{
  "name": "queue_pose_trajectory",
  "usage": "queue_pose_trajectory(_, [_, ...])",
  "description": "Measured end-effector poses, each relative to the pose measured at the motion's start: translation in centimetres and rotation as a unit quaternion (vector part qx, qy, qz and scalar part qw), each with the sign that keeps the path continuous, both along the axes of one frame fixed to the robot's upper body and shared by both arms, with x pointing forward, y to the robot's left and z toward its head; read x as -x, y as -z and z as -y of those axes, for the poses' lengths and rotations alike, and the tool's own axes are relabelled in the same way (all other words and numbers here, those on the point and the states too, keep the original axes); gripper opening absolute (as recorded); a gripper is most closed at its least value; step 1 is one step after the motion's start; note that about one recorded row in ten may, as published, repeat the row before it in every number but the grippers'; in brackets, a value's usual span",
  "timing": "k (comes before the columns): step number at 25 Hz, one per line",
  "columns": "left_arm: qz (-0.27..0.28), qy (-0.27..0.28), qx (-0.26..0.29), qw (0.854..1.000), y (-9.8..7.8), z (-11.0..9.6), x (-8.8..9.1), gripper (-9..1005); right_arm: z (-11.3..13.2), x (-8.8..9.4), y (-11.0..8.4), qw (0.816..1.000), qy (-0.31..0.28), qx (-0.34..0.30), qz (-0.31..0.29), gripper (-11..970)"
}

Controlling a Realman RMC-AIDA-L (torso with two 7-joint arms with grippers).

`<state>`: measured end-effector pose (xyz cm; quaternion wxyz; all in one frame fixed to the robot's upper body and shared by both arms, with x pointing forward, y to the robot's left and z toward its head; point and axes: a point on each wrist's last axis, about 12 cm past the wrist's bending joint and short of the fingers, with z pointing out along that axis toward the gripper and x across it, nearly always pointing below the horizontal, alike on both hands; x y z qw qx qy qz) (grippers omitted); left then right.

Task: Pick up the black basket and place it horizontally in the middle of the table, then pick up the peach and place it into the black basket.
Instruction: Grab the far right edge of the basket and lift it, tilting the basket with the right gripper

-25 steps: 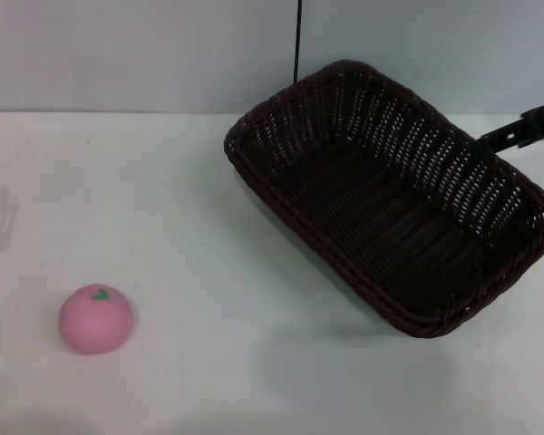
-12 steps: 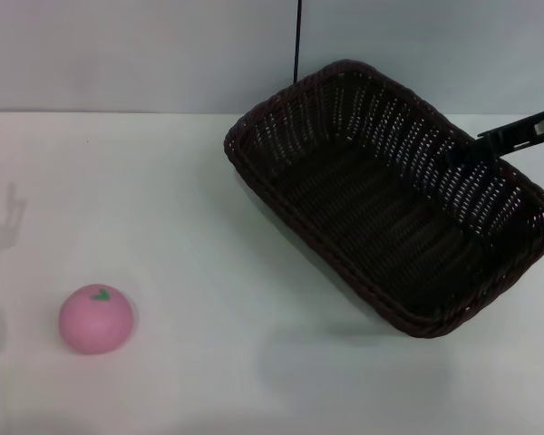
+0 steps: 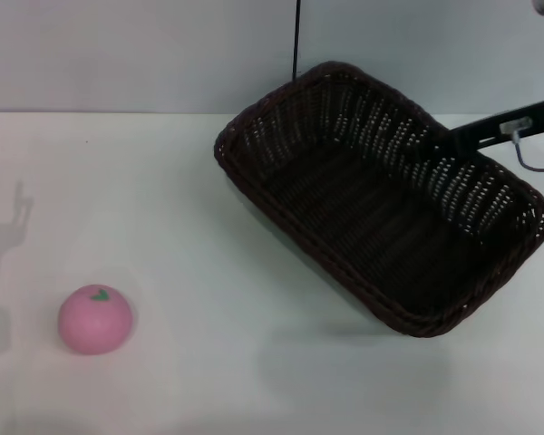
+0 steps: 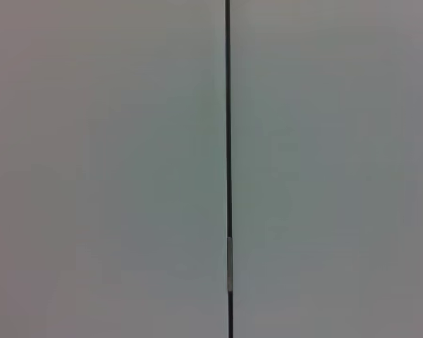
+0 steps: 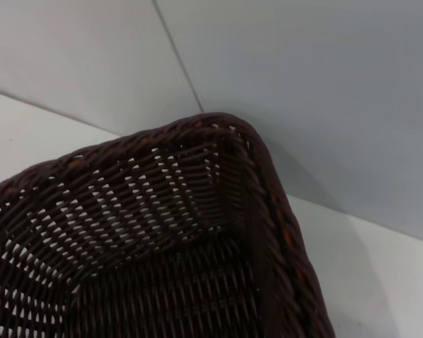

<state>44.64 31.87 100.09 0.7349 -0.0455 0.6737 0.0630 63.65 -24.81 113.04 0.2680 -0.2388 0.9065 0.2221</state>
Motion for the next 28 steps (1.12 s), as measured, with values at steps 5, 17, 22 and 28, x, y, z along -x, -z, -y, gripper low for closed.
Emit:
queue_pose_trajectory(5, [0.003, 0.001, -0.001, 1.0, -0.1, 0.0, 0.0, 833, -0.1, -0.1, 0.2, 1.0, 0.003, 0.01, -0.006, 818])
queue_pose_trajectory(17, [0.002, -0.002, -0.002, 1.0, 0.0, -0.2, 0.1, 834, -0.3, 0.1, -0.3, 1.0, -0.006, 0.016, 0.0, 410])
queue_pose_trajectory(22, [0.001, -0.004, -0.002, 1.0, 0.0, -0.3, 0.3, 834, -0.9, 0.4, -2.0, 0.998, -0.049, 0.027, 0.015, 317])
queue_pose_trajectory(28, [-0.001, -0.005, -0.002, 1.0, 0.1, -0.3, 0.5, 833, -2.2, 0.8, -3.7, 0.989, -0.121, 0.063, 0.055, 201])
